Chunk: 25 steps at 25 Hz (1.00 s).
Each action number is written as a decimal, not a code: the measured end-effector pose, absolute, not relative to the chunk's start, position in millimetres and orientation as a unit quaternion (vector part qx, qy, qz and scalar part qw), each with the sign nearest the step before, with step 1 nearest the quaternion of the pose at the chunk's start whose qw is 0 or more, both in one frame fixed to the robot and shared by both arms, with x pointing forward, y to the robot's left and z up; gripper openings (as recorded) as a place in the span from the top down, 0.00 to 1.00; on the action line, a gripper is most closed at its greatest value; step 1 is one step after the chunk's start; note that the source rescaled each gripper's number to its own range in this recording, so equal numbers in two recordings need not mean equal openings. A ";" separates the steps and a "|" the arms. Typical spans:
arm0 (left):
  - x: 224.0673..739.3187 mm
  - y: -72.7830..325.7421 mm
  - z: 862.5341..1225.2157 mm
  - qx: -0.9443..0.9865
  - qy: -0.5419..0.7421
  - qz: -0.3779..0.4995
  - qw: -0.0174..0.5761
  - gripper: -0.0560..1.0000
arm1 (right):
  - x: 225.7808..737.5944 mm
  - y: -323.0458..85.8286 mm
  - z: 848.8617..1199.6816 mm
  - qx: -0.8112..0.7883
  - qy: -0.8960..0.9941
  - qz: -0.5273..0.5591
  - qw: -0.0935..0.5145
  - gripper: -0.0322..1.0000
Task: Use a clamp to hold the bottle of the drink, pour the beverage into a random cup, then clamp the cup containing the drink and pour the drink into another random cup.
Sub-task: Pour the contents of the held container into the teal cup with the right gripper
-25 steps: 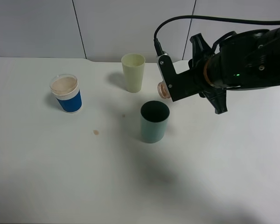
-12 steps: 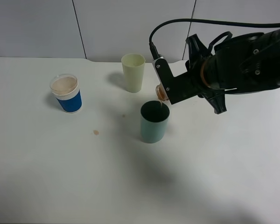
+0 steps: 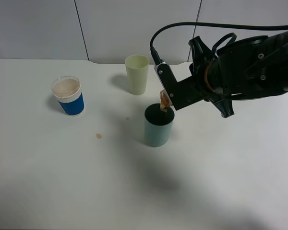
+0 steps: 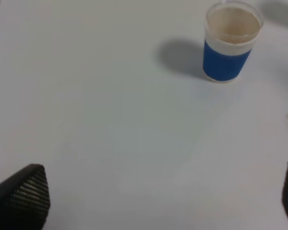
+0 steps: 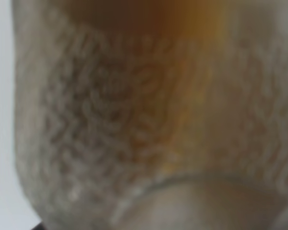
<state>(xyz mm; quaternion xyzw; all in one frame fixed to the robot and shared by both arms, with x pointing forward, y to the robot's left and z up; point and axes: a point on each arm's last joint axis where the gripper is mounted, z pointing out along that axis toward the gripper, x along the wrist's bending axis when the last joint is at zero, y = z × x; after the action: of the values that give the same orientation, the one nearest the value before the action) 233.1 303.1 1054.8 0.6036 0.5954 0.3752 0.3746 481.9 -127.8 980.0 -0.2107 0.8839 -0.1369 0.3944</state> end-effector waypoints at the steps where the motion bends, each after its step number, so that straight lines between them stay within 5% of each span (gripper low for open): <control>1: 233.1 303.1 1054.8 0.604 0.595 0.375 0.375 0.06 | 482.0 -128.6 980.2 -0.209 0.884 -0.141 0.394 0.97; 25: 233.1 303.1 1054.8 0.604 0.595 0.375 0.375 0.06 | 482.2 -133.2 981.2 -0.198 0.883 -0.165 0.392 0.97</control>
<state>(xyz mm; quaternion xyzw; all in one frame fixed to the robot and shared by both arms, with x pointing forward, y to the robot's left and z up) 233.1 303.1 1054.8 0.6036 0.5954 0.3752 0.3746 482.2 -133.2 981.2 -0.1979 0.8833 -0.1645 0.3919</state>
